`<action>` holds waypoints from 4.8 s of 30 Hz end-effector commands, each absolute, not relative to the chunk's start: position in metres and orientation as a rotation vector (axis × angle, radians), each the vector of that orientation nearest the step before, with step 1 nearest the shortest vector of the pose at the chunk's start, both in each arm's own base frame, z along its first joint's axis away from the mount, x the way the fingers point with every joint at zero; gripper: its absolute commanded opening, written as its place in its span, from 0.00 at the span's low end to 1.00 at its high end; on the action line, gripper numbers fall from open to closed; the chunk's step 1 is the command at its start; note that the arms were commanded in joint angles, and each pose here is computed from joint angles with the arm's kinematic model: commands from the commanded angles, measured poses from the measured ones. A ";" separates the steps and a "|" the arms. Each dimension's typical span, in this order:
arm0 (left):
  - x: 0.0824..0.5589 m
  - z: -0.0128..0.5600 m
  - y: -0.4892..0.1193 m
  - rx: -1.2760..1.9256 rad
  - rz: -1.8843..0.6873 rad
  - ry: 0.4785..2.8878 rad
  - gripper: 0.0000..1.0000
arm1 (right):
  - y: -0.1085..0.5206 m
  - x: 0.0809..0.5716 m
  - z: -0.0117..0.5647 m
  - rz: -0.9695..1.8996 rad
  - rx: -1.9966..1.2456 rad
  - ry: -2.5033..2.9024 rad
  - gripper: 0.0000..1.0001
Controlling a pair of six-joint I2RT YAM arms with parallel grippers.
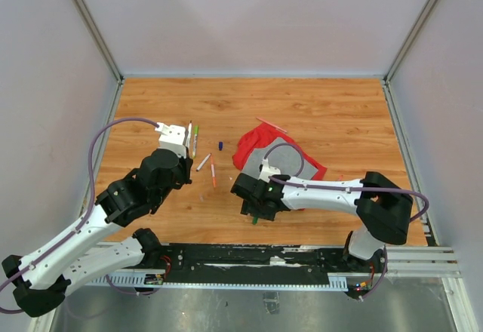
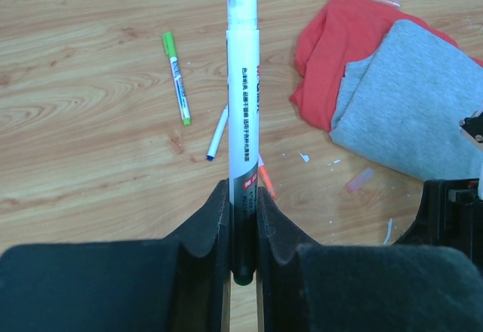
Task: Insert the pens into the pen caps
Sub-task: Insert the pen cap onto the pen.
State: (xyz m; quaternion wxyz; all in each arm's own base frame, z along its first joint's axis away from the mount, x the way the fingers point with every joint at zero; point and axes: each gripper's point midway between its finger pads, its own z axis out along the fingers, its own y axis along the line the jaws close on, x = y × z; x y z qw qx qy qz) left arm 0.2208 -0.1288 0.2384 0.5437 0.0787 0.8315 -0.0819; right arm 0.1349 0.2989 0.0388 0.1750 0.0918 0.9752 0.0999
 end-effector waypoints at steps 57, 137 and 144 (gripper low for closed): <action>0.228 0.230 -0.192 0.147 -0.513 1.972 0.00 | 0.310 0.153 0.093 0.733 -0.437 2.300 0.01; 0.100 0.098 -0.351 0.544 -0.940 2.091 0.01 | 0.218 0.203 0.173 1.206 0.306 1.748 0.01; 0.100 0.098 -0.352 0.546 -0.934 2.092 0.01 | 0.221 0.200 0.173 1.215 0.282 1.756 0.01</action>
